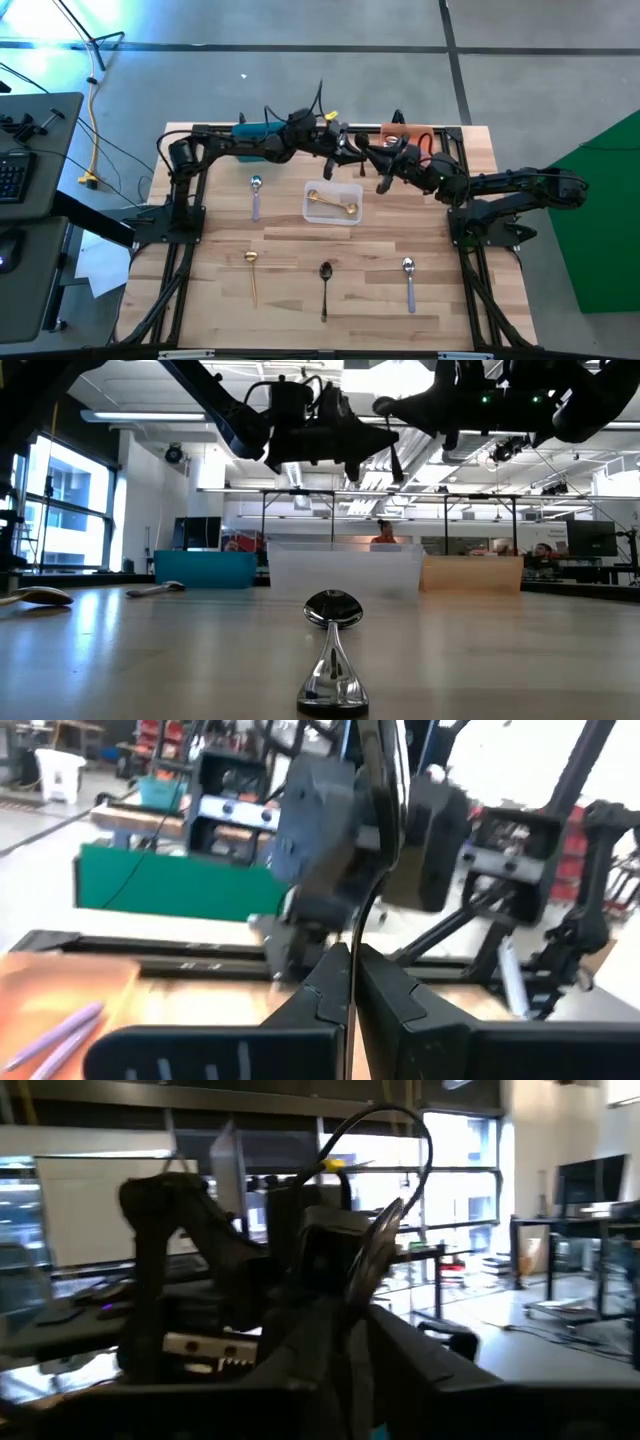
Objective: Sort silverware by color (type)
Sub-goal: Put the black spoon into the blue bin
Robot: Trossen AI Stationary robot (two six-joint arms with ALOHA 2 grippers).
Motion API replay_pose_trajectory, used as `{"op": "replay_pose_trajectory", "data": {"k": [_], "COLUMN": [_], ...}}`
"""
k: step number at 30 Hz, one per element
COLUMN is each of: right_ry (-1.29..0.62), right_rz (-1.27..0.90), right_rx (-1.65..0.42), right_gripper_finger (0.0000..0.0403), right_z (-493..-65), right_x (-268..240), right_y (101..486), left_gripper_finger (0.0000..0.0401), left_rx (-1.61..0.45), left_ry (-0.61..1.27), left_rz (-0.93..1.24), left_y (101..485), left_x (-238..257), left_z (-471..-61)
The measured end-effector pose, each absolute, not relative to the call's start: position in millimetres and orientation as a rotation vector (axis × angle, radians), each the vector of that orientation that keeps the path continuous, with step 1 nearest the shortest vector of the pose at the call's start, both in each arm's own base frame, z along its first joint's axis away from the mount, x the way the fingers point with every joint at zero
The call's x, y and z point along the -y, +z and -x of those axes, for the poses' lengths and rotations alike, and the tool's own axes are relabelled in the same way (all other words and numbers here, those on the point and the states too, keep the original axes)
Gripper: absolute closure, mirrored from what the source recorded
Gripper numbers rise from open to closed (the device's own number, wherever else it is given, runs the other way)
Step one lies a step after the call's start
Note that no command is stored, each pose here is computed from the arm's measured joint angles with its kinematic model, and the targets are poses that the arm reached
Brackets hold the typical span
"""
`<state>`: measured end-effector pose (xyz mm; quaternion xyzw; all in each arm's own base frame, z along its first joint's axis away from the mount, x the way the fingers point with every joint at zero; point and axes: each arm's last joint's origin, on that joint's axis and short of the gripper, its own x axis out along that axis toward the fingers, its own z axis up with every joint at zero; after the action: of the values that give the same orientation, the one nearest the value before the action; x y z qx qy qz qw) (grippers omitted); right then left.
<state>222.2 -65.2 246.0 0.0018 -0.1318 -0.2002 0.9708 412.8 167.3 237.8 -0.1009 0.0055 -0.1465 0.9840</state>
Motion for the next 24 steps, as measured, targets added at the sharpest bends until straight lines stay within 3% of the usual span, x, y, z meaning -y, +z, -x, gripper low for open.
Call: {"op": "replay_pose_trajectory", "data": {"k": [6,11,18,24], "right_ry": [-0.448,-0.461,-0.462,-0.464], "right_rz": [-0.006,0.024,0.029,0.037], "right_rx": [0.242,0.154,0.068,0.059], "right_gripper_finger": [0.0275,0.0265,0.0319,0.0389], "right_z": [-222.2,-223.5,-224.4,-224.3], "right_x": [66.6,67.2,67.6,67.8], "right_y": [243.7,236.2,228.3,227.7], "left_gripper_finger": [0.0401,0.0401,0.0401,0.0401], "left_rx": [-0.146,-0.391,-0.889,-1.161], "left_ry": [-0.207,0.022,0.474,0.739], "left_rz": [0.151,0.006,-0.186,-0.137], "left_y": [244.2,260.1,286.2,287.2], "left_x": [-182.4,-194.4,-205.1,-222.4], "left_z": [-394.4,-357.7,-281.1,-232.8]}}
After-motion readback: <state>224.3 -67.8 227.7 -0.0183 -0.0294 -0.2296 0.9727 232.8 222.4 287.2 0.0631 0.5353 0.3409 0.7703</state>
